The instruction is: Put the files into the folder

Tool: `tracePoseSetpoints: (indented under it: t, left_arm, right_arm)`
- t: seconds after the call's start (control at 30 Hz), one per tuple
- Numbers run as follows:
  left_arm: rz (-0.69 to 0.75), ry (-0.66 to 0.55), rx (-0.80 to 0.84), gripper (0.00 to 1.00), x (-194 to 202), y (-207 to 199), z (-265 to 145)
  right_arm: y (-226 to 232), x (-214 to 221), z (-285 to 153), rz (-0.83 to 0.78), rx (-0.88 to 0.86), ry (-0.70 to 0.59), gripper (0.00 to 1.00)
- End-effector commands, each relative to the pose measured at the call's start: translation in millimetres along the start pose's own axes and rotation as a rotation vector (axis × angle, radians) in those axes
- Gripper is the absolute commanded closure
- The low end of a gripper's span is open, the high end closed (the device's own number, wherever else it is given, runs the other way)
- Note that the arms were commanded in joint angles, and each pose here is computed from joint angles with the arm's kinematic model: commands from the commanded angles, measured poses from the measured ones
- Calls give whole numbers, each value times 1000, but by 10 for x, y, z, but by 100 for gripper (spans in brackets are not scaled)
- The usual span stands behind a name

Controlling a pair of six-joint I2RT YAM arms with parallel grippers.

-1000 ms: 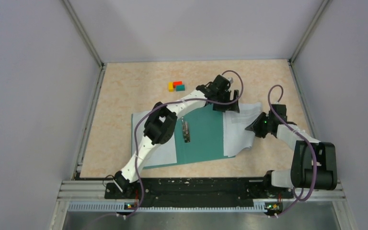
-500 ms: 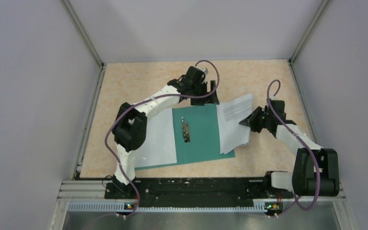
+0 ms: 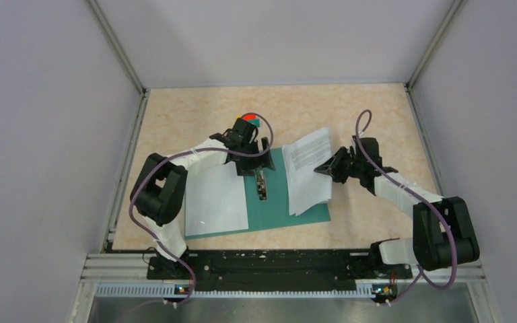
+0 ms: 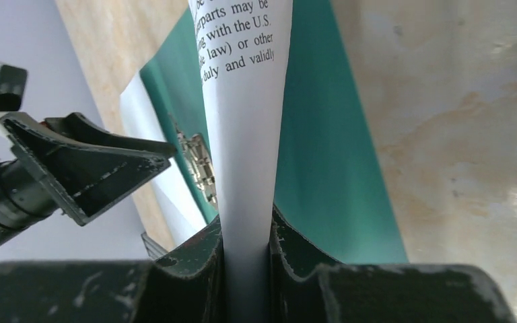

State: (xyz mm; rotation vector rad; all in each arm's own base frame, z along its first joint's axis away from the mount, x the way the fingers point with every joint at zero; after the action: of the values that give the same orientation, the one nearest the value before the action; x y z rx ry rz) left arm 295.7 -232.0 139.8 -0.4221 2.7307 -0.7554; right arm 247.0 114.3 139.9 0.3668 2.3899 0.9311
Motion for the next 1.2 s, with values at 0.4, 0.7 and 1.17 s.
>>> tracePoseSetpoints:
  t: [0.4,0.7,1.17]
  left_arm:
    - [-64,77,602,6,-173,-393,-790]
    - [-57,98,787,5,-263,-494,-972]
    - [-28,70,1049,17,-390,-703,-1196]
  right_arm:
    - [894,-467,-338,-49,-391,-120,82]
    - [1192,-615,-508,-55,-528,-135,81]
    - [1354,-639,-625,-94,-588,-123,81]
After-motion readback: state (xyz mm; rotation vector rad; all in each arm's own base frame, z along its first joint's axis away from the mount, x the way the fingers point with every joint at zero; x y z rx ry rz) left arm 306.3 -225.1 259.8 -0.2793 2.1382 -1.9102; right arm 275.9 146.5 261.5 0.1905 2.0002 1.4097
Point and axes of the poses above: each gripper's point midway between its finger pads, its own z axis out along the fingers, its own y axis along the line the jaws close on, x = y × z, the point moved 9 cm from there along -z, back along the fingers, and after that the axes turned 12 degrees about -z, right-handed, at the moved point
